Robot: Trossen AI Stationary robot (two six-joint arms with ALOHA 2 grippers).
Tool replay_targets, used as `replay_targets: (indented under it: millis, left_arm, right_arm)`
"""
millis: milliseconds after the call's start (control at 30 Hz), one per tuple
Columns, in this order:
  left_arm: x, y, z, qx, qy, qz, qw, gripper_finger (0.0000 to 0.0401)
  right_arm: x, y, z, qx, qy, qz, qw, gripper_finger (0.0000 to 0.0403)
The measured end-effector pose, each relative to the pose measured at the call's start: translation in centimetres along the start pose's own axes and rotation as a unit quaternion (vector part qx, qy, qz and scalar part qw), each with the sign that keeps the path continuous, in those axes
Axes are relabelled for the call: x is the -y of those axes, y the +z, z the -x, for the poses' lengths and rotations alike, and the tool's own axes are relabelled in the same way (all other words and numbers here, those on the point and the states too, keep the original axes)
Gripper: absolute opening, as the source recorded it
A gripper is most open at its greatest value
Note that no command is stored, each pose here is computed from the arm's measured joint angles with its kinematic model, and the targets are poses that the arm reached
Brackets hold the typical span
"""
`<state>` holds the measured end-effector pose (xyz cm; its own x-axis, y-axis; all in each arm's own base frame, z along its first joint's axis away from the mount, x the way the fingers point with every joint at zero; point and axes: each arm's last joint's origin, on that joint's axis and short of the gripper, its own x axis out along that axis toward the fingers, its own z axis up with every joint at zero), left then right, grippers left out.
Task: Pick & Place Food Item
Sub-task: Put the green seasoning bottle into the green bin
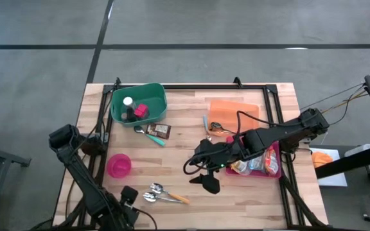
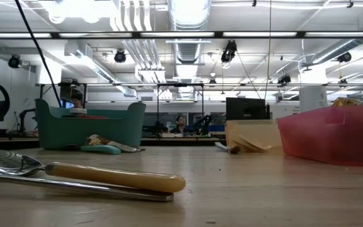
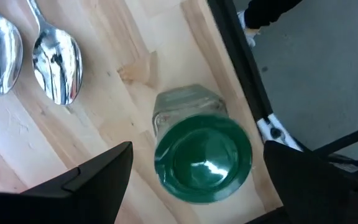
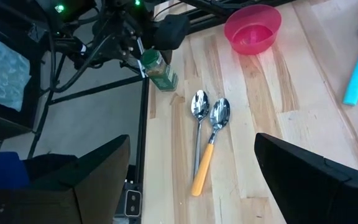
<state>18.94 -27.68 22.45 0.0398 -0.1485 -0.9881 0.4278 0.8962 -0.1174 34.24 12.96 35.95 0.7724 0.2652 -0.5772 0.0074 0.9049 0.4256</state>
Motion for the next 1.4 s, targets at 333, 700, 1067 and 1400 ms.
replay_targets:
  millis: [333, 700, 1067, 1400]
  left_arm:
    - [0.0, 0.0, -0.7, 0.012, -0.008, 0.024, 1.000, 0.0296]
    - [0.1, 0.1, -0.6, 0.018, -0.011, 0.023, 0.999, 0.0193]
    - [0.0, 0.0, 0.3, 0.030, -0.020, 0.052, 0.998, 0.0193]
    - [-1.2, -1.4, 5.8, 0.044, -0.029, 0.081, 0.995, 0.0193]
  right_arm:
    - [0.0, 0.0, 0.0, 0.001, -0.001, -0.002, 1.000, 0.0338]
    - [0.0, 0.0, 0.0, 0.001, -0.001, -0.003, 1.000, 0.0338]
    - [0.0, 0.0, 0.0, 0.000, 0.000, -0.003, 1.000, 0.0338]
    - [0.0, 0.0, 0.0, 0.000, 0.000, -0.004, 1.000, 0.0338]
